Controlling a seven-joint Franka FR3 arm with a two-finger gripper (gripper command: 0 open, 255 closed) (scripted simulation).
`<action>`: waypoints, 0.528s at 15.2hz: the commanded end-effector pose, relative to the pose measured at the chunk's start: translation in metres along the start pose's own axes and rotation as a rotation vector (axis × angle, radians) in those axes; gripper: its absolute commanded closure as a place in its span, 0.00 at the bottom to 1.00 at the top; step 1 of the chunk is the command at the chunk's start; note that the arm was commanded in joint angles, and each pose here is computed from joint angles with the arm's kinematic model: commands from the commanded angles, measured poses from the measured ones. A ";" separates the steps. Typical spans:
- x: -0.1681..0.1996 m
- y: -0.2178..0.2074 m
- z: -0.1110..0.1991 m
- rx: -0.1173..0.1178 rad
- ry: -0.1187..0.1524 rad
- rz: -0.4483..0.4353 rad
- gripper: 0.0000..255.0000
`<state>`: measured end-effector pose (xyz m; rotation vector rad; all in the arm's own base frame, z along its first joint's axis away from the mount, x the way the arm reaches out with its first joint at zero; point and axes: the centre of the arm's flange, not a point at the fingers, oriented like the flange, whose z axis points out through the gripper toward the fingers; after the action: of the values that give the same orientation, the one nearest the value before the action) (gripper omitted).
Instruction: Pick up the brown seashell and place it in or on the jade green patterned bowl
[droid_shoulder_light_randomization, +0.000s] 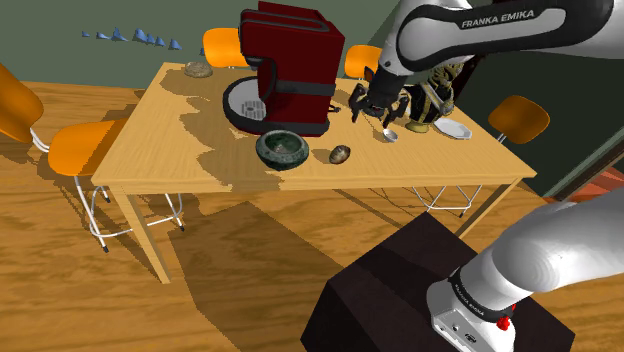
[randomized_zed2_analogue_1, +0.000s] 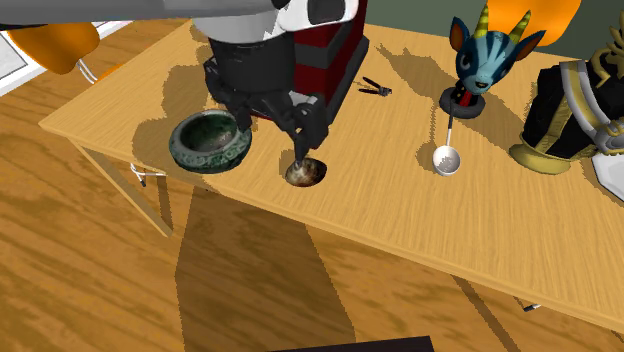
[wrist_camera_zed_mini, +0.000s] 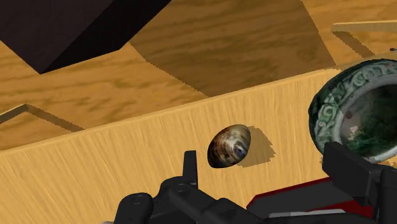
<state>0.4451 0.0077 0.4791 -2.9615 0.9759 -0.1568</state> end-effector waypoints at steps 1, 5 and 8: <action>0.017 -0.009 0.023 -0.016 0.001 0.062 0.00; 0.048 -0.019 0.066 -0.049 0.002 0.181 0.00; 0.072 -0.024 0.098 -0.074 0.002 0.270 0.00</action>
<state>0.5198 -0.0130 0.3996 -2.8711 1.3452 -0.1251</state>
